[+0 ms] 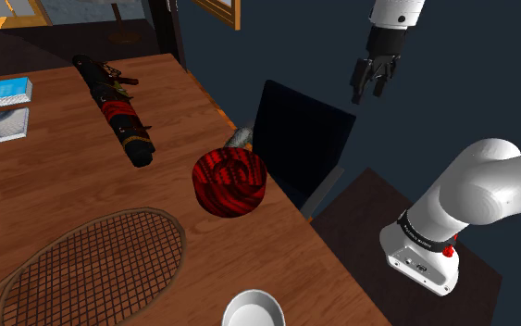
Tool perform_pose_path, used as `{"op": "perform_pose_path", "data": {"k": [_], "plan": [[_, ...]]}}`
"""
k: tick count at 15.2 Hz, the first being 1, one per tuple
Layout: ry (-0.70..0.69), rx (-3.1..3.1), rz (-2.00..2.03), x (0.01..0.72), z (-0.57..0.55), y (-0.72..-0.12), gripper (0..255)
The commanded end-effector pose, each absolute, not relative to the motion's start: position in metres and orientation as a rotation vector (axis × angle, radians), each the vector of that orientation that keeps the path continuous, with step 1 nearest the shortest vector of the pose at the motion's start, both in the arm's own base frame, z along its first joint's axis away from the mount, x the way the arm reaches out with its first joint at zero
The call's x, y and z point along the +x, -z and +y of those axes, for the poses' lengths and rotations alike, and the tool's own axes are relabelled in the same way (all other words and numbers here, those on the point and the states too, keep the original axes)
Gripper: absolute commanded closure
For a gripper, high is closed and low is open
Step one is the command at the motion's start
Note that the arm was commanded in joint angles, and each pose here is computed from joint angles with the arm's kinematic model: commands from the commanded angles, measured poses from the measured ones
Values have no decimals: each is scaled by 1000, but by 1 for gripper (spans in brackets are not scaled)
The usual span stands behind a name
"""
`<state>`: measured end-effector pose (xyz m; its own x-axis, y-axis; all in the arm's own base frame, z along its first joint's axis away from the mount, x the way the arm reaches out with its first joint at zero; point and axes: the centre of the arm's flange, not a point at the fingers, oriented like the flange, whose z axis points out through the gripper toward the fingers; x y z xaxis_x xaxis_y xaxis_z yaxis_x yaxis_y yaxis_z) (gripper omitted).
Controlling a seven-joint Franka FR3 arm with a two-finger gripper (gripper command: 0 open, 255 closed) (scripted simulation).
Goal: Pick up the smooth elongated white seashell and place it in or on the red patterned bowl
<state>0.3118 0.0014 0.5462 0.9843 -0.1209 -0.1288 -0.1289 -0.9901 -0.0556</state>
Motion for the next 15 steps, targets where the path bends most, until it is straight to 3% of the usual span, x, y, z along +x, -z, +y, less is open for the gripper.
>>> {"op": "perform_pose_path", "data": {"k": [1, 15], "plan": [[-193, -3066, 193, 312, 1, -546, 0], [-112, -2917, 866, 409, 113, -459, 0]]}}
